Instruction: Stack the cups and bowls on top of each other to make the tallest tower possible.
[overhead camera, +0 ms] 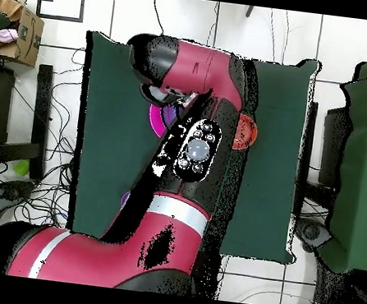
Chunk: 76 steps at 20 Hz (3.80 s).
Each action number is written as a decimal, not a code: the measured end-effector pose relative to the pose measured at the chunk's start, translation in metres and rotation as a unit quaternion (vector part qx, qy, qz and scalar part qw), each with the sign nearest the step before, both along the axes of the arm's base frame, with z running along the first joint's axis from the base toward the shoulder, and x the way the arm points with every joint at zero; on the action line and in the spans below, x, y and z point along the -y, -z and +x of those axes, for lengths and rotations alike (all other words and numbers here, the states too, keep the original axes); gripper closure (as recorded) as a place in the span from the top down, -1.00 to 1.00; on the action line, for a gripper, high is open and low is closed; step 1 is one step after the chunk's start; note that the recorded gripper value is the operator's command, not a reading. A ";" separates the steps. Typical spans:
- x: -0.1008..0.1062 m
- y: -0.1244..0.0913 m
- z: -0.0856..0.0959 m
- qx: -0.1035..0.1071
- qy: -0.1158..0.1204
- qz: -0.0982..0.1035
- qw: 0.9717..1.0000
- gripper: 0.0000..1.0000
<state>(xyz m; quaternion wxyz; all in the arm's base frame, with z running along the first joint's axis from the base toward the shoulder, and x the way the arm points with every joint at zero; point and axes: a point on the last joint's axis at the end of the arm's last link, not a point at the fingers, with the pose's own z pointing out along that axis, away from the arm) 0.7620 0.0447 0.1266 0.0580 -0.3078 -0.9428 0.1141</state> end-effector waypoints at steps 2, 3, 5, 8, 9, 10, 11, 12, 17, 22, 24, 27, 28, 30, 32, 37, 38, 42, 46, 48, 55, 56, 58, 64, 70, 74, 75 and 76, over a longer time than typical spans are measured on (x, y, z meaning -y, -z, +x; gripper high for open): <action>0.000 0.000 0.000 0.000 0.000 0.000 1.000 -1.00; 0.000 0.000 0.000 0.000 0.000 0.000 1.000 -1.00; 0.000 0.000 0.000 0.000 0.000 0.000 1.000 -1.00; 0.000 0.000 0.000 0.000 0.000 0.000 1.000 -1.00; 0.000 0.000 0.000 0.000 0.000 0.000 1.000 -1.00; 0.000 0.000 0.000 0.000 0.000 0.000 1.000 -1.00; 0.000 0.000 0.000 0.000 0.000 0.000 1.000 -1.00; 0.000 0.000 0.000 0.000 0.000 0.000 1.000 -1.00; 0.000 0.000 0.000 0.000 0.000 0.000 1.000 -1.00; 0.000 0.000 0.000 0.000 0.000 0.000 1.000 -1.00; 0.000 0.000 0.000 0.000 0.000 0.000 1.000 -1.00; 0.000 0.000 0.000 0.000 0.000 0.000 1.000 -1.00; 0.000 0.000 0.000 0.000 0.000 0.000 1.000 -1.00; 0.000 0.000 0.000 0.000 0.000 0.000 1.000 -1.00; 0.000 0.000 0.000 0.000 0.000 0.000 1.000 -1.00; 0.000 0.000 0.000 0.000 0.000 0.000 1.000 -1.00; 0.000 0.000 0.000 0.000 0.000 0.000 1.000 -1.00; 0.000 0.000 0.000 0.000 0.000 0.000 1.000 -1.00; 0.000 0.000 0.000 0.001 0.000 0.000 1.000 -1.00; 0.000 0.000 0.001 0.003 -0.001 -0.001 1.000 -1.00; 0.002 0.003 0.002 0.013 -0.002 -0.003 1.000 1.00; 0.002 0.003 0.002 0.013 -0.002 -0.003 1.000 1.00; 0.002 0.003 0.002 0.015 -0.003 -0.003 1.000 1.00; 0.002 0.003 0.004 0.021 -0.004 -0.004 1.000 1.00; 0.002 0.003 0.004 0.022 -0.004 -0.005 1.000 1.00; 0.001 -0.003 0.004 0.023 -0.004 -0.004 1.000 1.00; -0.002 -0.013 0.004 0.021 -0.004 -0.003 1.000 1.00; -0.003 -0.017 0.004 0.020 -0.003 -0.002 1.000 1.00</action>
